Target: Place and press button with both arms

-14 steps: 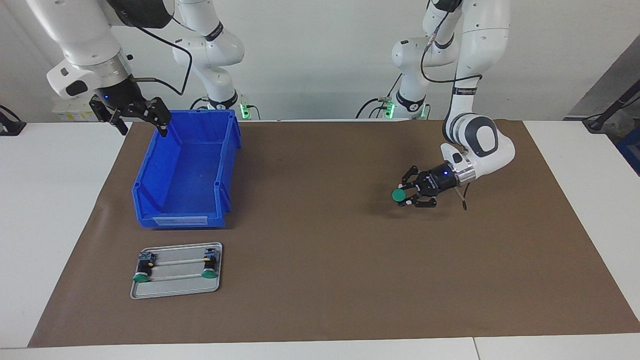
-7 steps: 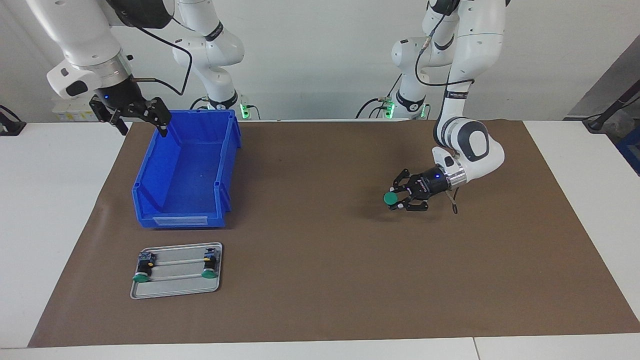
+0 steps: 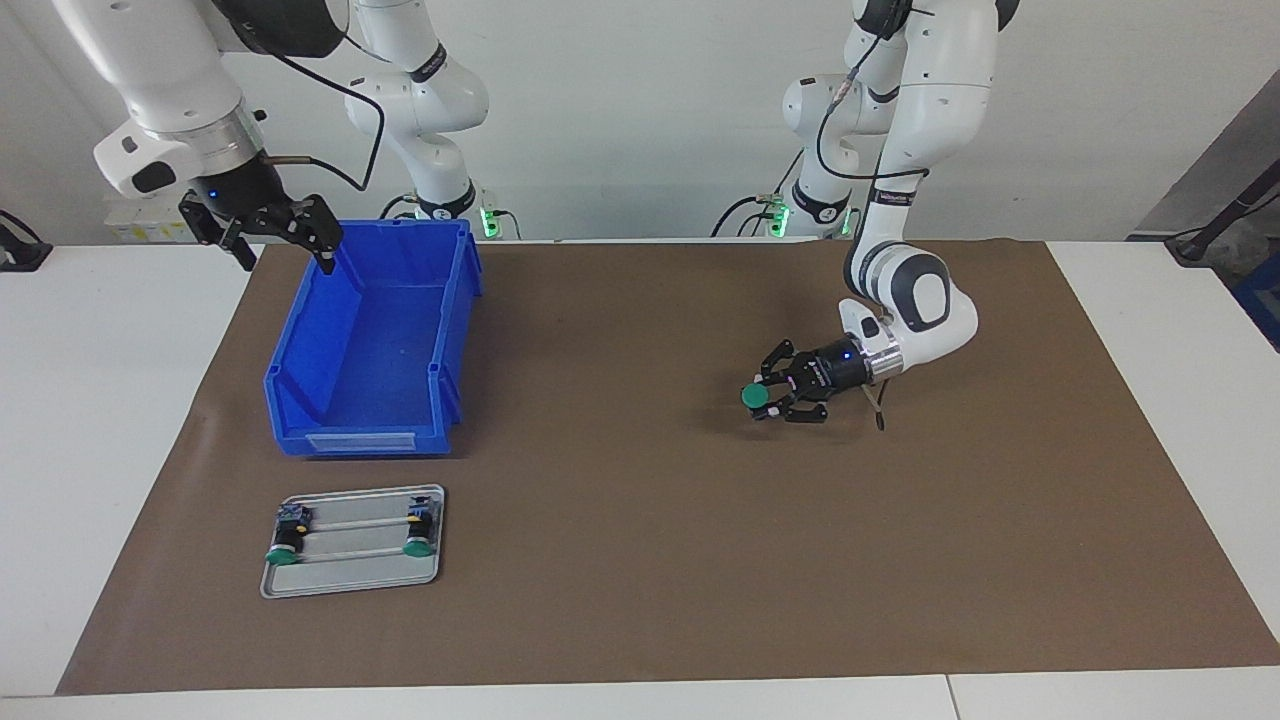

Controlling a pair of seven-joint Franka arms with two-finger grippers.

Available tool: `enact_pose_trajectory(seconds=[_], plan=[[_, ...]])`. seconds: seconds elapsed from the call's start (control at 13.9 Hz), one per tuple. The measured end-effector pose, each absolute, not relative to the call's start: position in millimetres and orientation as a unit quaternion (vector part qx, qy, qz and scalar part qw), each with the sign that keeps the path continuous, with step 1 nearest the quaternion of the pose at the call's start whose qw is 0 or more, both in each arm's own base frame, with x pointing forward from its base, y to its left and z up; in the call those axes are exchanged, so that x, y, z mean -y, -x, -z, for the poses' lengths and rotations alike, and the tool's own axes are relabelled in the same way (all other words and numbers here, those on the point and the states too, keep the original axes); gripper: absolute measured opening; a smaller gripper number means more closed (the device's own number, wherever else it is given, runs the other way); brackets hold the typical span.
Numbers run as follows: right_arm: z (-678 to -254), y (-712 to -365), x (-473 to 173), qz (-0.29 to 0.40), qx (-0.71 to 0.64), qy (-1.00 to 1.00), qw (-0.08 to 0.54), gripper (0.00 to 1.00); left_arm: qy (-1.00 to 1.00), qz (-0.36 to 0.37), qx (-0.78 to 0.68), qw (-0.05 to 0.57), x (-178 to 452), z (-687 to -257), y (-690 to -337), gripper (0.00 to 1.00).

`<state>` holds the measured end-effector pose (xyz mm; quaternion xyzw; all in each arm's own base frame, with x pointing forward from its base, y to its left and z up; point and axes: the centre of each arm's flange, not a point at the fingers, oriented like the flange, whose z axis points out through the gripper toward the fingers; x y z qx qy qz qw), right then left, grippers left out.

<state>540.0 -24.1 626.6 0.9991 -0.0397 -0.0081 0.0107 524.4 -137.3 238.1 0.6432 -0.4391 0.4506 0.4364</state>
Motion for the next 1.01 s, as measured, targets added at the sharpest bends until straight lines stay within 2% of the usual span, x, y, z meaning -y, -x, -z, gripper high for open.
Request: enact_pose_trajectory(seconds=[0.14, 0.43, 1.01], plan=[[-626, -540, 24, 0.008, 0.04, -0.999, 0.011, 1.0, -0.635, -0.453, 0.437, 0.448, 137, -224, -522, 0.35], [-626, -540, 24, 0.008, 0.04, -0.999, 0.011, 1.0, -0.63, -0.469, 0.426, 0.449, 138, -226, -526, 0.38], [-624, -540, 24, 0.01, 0.04, -0.999, 0.011, 1.0, -0.613, -0.474, 0.44, 0.454, 155, -217, -521, 0.38]])
